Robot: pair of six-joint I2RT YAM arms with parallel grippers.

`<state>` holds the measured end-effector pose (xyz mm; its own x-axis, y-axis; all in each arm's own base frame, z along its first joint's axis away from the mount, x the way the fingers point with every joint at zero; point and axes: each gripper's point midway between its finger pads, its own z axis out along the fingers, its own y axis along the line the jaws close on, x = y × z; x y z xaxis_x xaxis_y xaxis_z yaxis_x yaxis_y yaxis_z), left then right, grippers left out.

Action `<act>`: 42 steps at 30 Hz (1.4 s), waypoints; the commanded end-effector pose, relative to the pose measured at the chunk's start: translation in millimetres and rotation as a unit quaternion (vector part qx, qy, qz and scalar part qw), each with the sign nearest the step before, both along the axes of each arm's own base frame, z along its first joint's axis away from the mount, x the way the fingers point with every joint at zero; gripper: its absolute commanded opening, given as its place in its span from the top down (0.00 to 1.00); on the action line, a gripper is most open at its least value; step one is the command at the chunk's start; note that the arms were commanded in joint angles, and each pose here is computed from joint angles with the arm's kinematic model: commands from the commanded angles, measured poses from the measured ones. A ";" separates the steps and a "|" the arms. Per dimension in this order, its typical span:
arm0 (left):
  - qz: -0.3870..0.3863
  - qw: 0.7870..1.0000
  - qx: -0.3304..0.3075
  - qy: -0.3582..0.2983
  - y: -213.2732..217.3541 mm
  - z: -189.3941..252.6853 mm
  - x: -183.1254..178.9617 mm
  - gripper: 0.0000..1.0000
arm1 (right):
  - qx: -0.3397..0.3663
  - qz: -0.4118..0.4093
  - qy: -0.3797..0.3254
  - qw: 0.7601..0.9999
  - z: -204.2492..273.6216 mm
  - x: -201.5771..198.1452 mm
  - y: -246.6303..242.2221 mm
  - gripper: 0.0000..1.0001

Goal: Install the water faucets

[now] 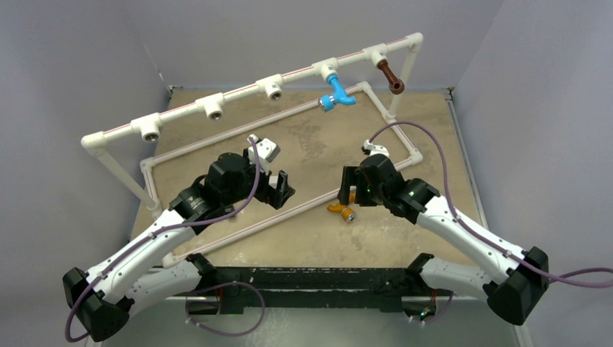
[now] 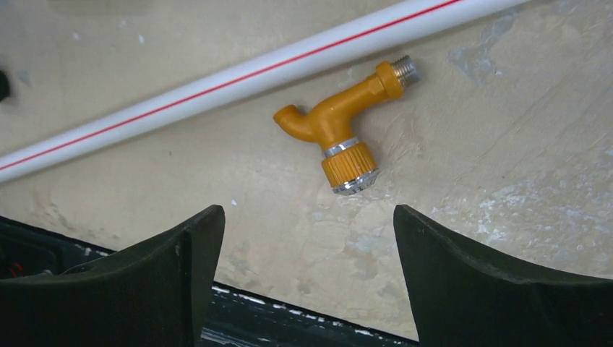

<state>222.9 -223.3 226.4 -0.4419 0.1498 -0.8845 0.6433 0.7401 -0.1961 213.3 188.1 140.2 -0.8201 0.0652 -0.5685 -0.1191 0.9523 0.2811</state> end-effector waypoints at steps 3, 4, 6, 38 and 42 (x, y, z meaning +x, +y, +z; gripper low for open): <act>-0.005 0.999 -0.026 -0.041 -4.0 32.3 3.1 0.09 | -0.028 0.022 0.048 0.998 -30.6 -7.2 5.5 0.13; -0.005 0.999 -0.026 -0.041 -3.8 32.7 3.1 0.09 | -0.034 0.020 0.050 0.998 -33.2 -5.6 5.1 0.13; -0.006 0.999 -0.026 -0.042 -3.5 33.2 2.4 0.09 | -0.046 0.016 0.052 0.997 -38.6 -1.8 4.5 0.14; -0.010 0.998 -0.024 -0.052 -1.1 36.9 0.4 0.09 | -0.128 0.081 0.114 0.982 -109.9 -0.7 31.2 0.23; -0.012 0.998 -0.024 -0.052 -1.5 36.8 -0.2 0.09 | -0.138 0.084 0.119 0.980 -113.0 -8.5 31.4 0.28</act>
